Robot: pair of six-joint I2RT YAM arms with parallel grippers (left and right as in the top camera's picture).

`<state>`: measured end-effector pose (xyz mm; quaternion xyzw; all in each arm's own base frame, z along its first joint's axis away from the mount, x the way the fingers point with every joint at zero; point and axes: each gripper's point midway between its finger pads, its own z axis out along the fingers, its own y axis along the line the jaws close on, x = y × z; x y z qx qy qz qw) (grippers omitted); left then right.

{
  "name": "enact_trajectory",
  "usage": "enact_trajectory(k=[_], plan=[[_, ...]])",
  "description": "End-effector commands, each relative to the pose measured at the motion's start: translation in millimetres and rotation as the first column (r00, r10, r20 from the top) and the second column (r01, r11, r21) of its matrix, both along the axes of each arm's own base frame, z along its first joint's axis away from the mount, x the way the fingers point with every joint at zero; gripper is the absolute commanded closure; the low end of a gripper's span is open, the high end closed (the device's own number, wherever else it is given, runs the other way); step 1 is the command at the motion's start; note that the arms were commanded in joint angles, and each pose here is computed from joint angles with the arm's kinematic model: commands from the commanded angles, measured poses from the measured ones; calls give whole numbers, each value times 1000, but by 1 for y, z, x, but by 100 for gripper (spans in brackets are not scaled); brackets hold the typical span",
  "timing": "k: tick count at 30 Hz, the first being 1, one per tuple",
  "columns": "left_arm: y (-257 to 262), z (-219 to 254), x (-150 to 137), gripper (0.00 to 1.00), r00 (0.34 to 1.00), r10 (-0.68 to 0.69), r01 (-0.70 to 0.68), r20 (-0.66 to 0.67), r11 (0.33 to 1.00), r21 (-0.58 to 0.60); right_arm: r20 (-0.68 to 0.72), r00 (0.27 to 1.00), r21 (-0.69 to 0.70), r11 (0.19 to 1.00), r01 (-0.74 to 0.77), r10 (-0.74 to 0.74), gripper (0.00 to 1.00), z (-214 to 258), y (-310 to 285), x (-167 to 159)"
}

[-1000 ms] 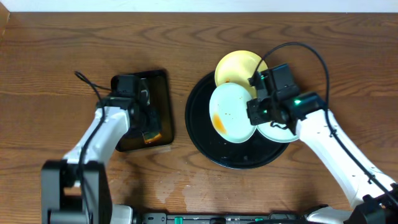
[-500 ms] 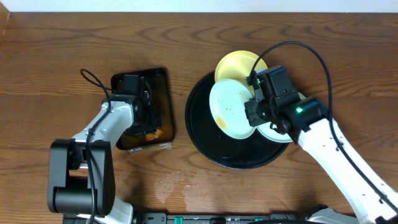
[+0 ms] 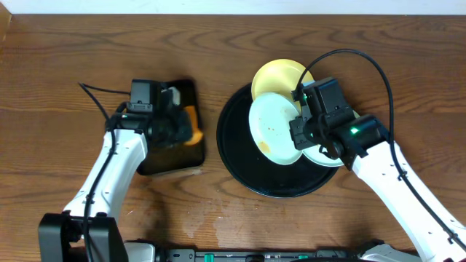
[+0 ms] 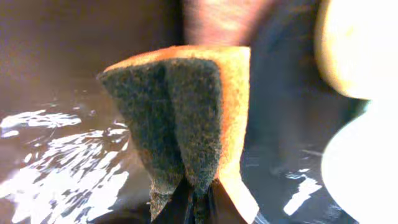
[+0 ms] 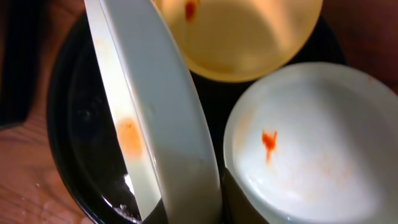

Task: Clean dirty plates on tray and stack at the side
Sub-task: 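Wipe the tilted pale green plate with the sponge in the left gripper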

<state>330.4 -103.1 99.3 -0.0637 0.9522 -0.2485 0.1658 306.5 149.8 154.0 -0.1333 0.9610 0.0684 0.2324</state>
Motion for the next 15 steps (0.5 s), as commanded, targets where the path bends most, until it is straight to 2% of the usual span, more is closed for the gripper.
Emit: enact_trajectory(k=[1,8,15], plan=[[-62,34,-5,92,982,-169,183,82,959,-217,-21,999,-9,999,38,-39,99,-2,-1,0],[-148,63,-16,92,899,-342,410,275,876,-253,-52,998,-22,999,32,-33,99,-7,0,-5],[-193,54,-25,93,888,-370,441,274,853,-279,-70,998,15,1000,8,-7,99,-7,9,-10]])
